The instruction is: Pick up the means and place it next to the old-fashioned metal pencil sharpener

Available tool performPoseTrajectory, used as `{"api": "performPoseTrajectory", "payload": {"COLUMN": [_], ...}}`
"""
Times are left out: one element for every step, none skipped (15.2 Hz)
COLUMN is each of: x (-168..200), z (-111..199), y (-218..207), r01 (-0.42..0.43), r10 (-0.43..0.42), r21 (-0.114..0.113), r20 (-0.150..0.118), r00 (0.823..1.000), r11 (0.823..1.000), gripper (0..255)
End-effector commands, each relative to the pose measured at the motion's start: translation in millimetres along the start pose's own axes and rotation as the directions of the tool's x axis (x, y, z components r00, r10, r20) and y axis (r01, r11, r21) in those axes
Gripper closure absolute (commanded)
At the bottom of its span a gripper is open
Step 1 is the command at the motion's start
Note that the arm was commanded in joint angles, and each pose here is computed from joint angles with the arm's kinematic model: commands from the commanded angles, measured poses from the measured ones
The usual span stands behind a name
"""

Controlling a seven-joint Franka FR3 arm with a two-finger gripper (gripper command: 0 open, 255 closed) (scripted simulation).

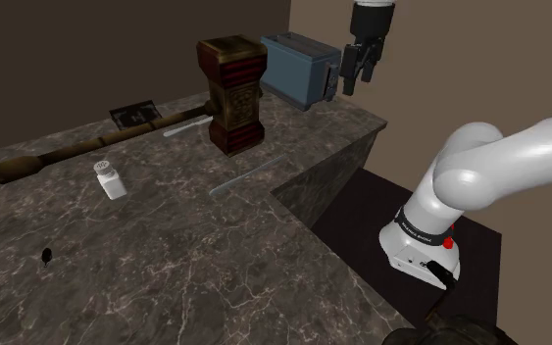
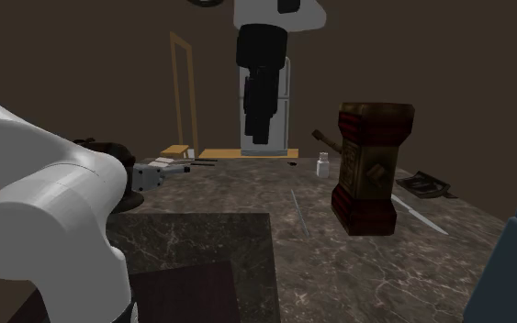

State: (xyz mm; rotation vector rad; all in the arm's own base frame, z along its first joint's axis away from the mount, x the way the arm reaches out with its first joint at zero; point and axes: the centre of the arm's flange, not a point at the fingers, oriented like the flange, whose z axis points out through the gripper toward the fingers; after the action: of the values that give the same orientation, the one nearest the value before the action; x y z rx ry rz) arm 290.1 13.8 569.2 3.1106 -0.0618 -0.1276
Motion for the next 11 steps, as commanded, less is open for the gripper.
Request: {"api": "performPoseTrajectory", "payload": {"x": [0.0, 10.2, 20.2, 30.1, 39.8, 49.2, 58.4, 67.4, 76.0, 84.3, 92.2], "z": [0.0, 6.8, 13.5, 20.1, 26.7, 33.3, 39.8, 46.2, 52.6, 59.0, 65.3], "y": [0.0, -2.9, -6.3, -10.2, -14.7, -19.7, -25.2, -31.2, -37.6, -44.6, -51.9], "r01": [0.000, 0.054, 0.107, 0.161, 0.214, 0.266, 0.317, 0.368, 0.417, 0.465, 0.512], "r10": [0.000, -0.054, -0.107, -0.161, -0.214, -0.266, -0.317, -0.368, -0.417, -0.465, -0.512], "r21": [0.000, 0.000, 0.000, -0.001, -0.002, -0.003, -0.005, -0.006, -0.008, -0.011, -0.013], "r20": [0.000, -0.005, -0.010, -0.015, -0.020, -0.025, -0.030, -0.035, -0.040, -0.044, -0.049], "r00": [1.000, 0.999, 0.994, 0.987, 0.977, 0.964, 0.948, 0.929, 0.908, 0.884, 0.857], "r11": [1.000, 0.999, 0.994, 0.987, 0.977, 0.964, 0.948, 0.930, 0.909, 0.885, 0.859], "gripper": [0, 0, 0, 0, 0, 0, 0, 0, 0, 0, 0]}}
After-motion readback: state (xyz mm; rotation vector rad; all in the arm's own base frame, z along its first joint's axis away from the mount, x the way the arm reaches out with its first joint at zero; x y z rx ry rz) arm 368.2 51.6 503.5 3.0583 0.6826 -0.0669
